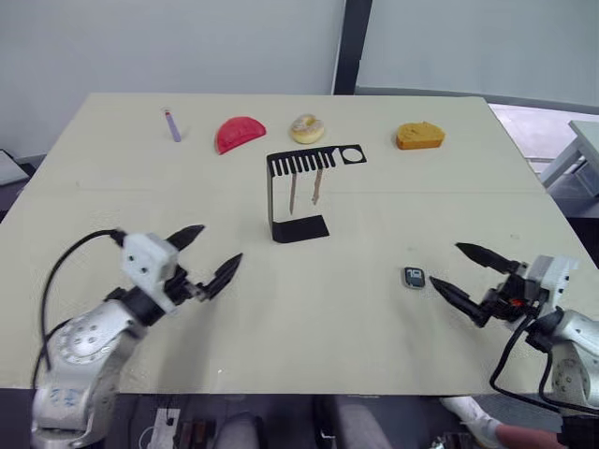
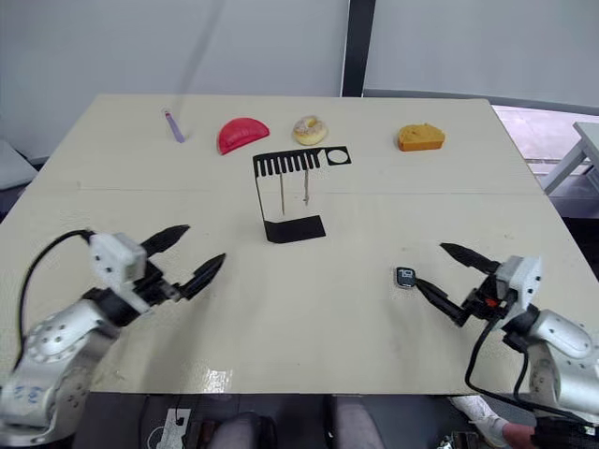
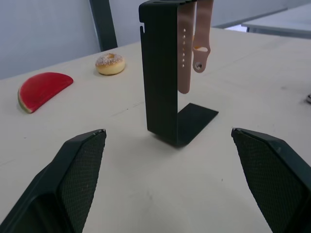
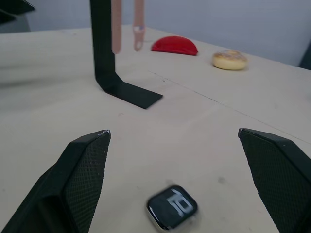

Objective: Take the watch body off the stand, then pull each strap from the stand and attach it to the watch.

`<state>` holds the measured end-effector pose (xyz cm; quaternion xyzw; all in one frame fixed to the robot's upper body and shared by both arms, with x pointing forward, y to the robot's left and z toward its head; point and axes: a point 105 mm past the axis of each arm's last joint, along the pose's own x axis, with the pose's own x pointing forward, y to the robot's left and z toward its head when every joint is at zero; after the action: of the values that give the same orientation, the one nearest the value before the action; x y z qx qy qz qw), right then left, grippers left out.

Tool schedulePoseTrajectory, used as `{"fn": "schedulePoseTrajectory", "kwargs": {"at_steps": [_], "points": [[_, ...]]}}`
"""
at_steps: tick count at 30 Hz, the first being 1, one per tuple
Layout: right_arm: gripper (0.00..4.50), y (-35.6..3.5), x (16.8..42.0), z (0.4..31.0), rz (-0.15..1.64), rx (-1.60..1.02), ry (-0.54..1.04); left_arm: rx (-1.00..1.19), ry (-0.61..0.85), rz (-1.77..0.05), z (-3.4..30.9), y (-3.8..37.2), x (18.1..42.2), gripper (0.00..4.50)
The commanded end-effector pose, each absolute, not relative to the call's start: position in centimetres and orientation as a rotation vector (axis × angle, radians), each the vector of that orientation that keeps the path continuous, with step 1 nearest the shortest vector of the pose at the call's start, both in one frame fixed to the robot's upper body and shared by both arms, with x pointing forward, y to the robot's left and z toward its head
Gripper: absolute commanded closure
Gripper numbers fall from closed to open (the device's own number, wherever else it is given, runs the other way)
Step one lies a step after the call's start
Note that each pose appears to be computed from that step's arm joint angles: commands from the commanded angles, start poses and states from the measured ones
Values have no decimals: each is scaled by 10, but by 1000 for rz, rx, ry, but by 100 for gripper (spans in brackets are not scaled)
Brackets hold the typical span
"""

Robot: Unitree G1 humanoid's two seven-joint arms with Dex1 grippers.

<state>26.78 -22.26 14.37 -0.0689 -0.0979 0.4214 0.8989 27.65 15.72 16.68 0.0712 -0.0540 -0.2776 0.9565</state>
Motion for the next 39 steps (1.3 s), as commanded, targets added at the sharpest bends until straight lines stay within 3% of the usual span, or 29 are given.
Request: {"fn": "schedulePoseTrajectory", "kwargs": {"at_steps": [1,15,39], "points": [[3,-201,267,161,941,-122,-265,126,-139,-470,171,141,291,0],[3,-163,269,168,1044,-94,-303,80,-162,-337,163,108,341,0],[3,-144,267,174,1066,-67,-289,6,-226,-171,179,86,364,0]]}}
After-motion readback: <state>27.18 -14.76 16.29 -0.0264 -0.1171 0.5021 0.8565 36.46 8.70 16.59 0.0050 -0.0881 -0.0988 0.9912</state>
